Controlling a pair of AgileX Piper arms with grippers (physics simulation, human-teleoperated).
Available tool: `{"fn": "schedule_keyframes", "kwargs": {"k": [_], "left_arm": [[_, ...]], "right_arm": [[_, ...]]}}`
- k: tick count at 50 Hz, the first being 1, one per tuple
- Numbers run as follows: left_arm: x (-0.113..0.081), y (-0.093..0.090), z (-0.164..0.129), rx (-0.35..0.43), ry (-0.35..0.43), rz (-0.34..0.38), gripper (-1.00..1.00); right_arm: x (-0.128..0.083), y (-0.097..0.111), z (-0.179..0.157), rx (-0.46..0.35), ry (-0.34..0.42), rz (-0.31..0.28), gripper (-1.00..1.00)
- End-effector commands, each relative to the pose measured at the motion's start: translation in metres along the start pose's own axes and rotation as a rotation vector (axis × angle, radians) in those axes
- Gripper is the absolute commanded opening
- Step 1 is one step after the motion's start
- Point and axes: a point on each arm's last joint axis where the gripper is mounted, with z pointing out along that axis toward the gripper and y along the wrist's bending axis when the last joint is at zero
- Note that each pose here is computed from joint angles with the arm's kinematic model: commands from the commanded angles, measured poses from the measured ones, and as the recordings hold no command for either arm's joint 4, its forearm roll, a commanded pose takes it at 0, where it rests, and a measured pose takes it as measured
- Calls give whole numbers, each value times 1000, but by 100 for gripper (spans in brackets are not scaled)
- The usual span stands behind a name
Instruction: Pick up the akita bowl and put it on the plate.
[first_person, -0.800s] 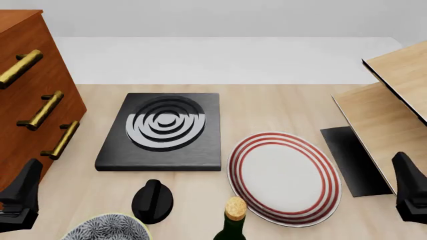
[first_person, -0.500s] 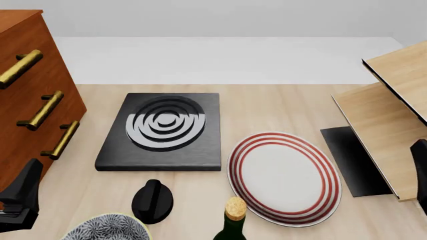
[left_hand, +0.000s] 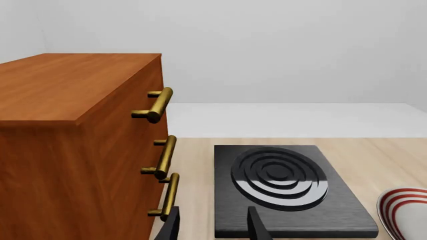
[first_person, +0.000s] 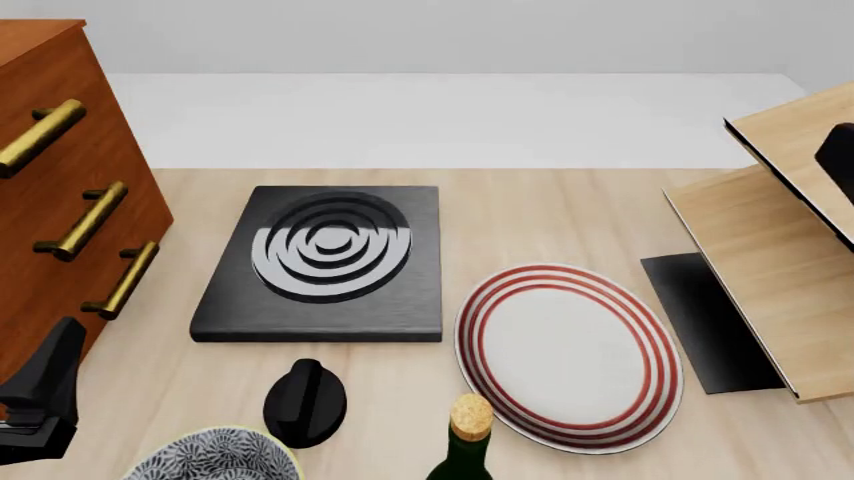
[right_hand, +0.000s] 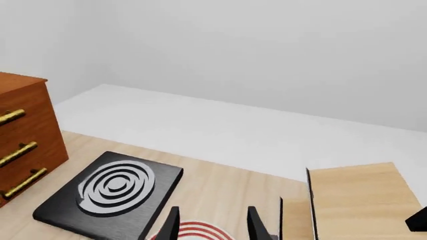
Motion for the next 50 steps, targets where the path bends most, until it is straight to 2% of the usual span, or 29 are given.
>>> {"fn": "schedule_keyframes", "kwargs": {"k": [1, 3, 5, 7, 10, 14, 17, 24, 25, 32, 34, 35, 40, 50], "left_arm": [[0, 0, 0, 0, 0, 0, 100], [0, 0, 0, 0, 0, 0, 100], [0, 0, 0, 0, 0, 0, 100], [0, 0, 0, 0, 0, 0, 100], [0, 0, 0, 0, 0, 0, 100], [0, 0, 0, 0, 0, 0, 100], [0, 0, 0, 0, 0, 0, 100], [0, 0, 0, 0, 0, 0, 100], [0, 0, 0, 0, 0, 0, 100], [0, 0, 0, 0, 0, 0, 100], [0, 0, 0, 0, 0, 0, 100], [0, 0, 0, 0, 0, 0, 100], [0, 0, 0, 0, 0, 0, 100], [0, 0, 0, 0, 0, 0, 100]], "right_arm": [[-23, 27, 57, -218, 116, 8, 100], [-25, 35, 70, -260, 143, -2, 100], [-31, 49, 82, -326, 176, 12, 100], [-37, 55, 83, -357, 181, 15, 100], [-35, 74, 98, -430, 245, -28, 100], [-30, 98, 113, -504, 323, -48, 100], [-27, 117, 125, -555, 388, -87, 100], [-21, 156, 139, -650, 485, -127, 100], [-17, 164, 141, -672, 504, -148, 100], [-11, 204, 145, -748, 602, -162, 100], [-10, 217, 143, -779, 628, -182, 100], [0, 240, 155, -788, 693, -202, 100], [17, 264, 155, -822, 744, -234, 100], [30, 295, 153, -869, 789, -278, 100]]}}
